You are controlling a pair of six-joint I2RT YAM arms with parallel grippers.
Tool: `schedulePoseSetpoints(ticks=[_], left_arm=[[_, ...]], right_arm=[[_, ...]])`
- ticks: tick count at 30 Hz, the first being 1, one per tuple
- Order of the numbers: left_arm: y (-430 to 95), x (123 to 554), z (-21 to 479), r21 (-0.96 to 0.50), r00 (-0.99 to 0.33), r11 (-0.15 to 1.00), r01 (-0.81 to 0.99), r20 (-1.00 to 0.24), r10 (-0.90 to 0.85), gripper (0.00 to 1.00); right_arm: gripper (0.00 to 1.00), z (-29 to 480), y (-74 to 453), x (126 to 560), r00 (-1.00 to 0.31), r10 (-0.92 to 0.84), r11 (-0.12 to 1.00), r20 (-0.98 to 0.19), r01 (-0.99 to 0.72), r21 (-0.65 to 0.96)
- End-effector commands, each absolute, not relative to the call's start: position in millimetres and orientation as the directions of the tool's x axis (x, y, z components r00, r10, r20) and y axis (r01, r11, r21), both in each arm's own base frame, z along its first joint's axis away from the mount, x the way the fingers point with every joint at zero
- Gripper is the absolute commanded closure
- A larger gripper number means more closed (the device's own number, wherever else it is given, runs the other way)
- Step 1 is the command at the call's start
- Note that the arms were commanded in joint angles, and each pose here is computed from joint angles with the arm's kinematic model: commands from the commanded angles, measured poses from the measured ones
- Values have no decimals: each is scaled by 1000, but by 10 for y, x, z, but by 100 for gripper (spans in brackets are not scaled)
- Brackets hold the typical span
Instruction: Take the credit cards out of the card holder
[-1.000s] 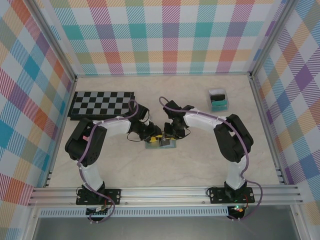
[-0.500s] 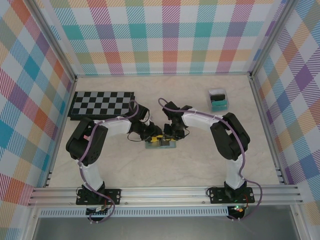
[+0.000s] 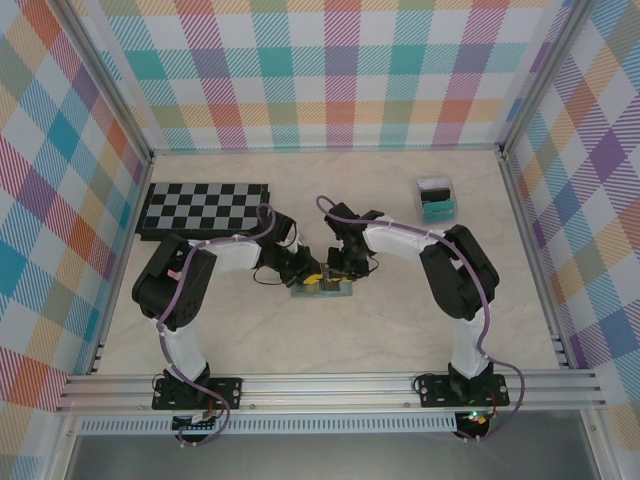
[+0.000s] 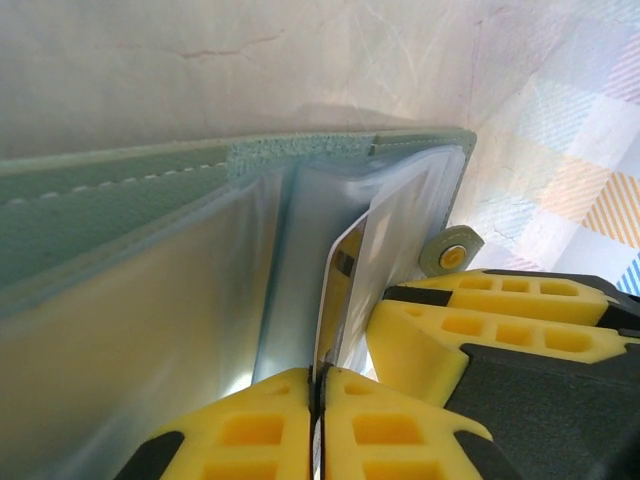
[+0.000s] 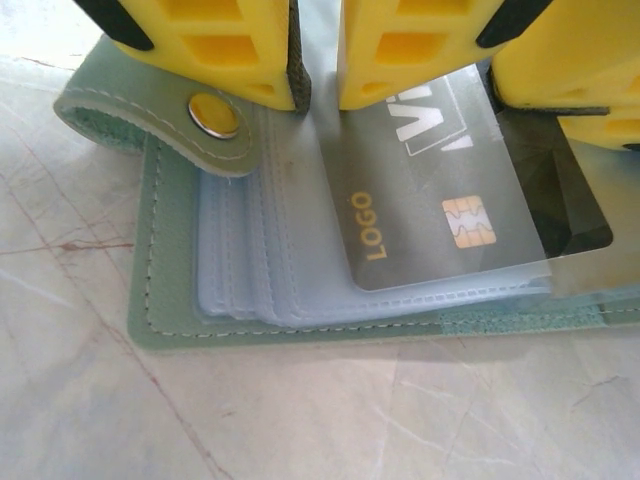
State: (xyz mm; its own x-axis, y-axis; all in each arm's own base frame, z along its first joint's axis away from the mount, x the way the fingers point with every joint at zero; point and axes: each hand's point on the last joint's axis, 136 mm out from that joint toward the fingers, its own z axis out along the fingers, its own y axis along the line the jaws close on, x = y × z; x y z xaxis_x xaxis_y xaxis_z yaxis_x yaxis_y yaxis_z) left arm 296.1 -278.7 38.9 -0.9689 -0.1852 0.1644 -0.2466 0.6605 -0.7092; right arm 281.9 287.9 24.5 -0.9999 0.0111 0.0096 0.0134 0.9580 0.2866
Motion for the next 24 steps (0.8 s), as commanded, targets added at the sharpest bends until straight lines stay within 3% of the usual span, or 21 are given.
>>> schedulePoseSetpoints(ticks=[1,9,16,24], left_arm=[[-2733,2914,402,-715,-969,655,-245,169,-179,94],[-2502,2843,423,-676,-973,700,-232,151,-176,100],[-2276,2858,751,-654,-988,741,-152,71,-140,100],[-2286,2962,1355,-747,-992,664,-19,-69,-106,100]], right_arm=[[82,84,2825,2713,-997,17,970,76,35,242],[82,39,2777,2685,-996,23,973,84,42,226],[78,305,2821,2804,-1000,-22,955,-4,-22,296],[52,1172,3121,2904,-964,-84,762,-254,-226,607]])
